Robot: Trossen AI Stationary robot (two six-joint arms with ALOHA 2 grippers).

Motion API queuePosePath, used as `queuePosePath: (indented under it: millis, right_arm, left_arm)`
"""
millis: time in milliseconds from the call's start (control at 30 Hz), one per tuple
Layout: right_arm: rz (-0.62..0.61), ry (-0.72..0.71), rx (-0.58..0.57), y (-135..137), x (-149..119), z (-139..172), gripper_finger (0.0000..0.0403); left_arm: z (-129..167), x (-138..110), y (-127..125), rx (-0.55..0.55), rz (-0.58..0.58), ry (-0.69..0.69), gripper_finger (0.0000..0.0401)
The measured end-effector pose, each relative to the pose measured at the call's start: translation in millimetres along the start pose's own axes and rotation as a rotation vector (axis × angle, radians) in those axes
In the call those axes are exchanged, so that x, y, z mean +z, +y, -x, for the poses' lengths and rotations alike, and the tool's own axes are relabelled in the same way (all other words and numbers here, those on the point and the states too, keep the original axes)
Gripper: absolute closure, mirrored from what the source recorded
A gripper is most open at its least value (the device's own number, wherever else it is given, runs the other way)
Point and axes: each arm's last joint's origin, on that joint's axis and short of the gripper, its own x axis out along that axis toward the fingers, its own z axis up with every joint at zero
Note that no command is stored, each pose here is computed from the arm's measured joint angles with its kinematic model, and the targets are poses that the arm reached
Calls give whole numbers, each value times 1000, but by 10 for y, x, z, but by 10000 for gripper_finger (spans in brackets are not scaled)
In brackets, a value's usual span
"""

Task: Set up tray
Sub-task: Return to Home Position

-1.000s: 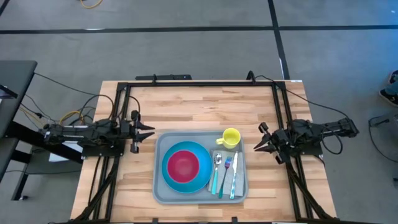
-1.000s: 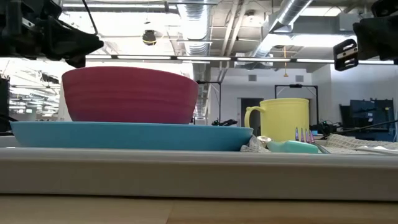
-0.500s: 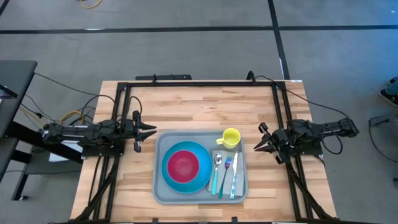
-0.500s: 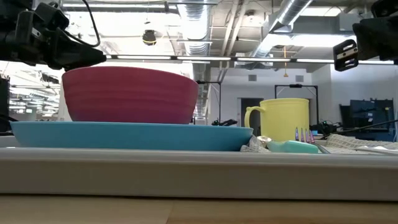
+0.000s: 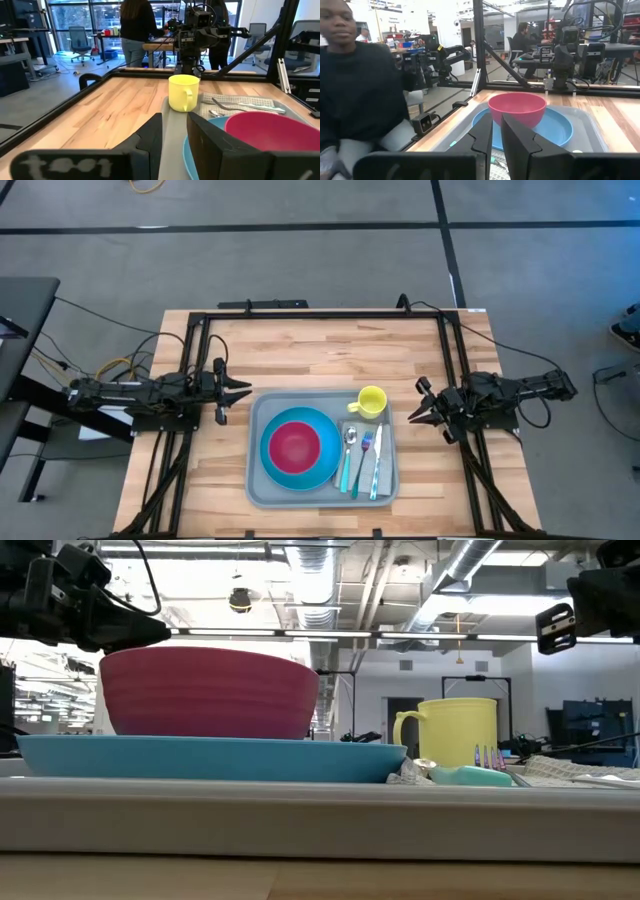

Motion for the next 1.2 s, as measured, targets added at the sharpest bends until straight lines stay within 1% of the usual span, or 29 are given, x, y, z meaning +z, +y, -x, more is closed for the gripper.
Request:
queuePosePath:
  millis: [1200]
  right_arm:
    - [0,1,0,0,-1,0,370]
  left_arm:
    - [0,-2,0,0,5,2,321]
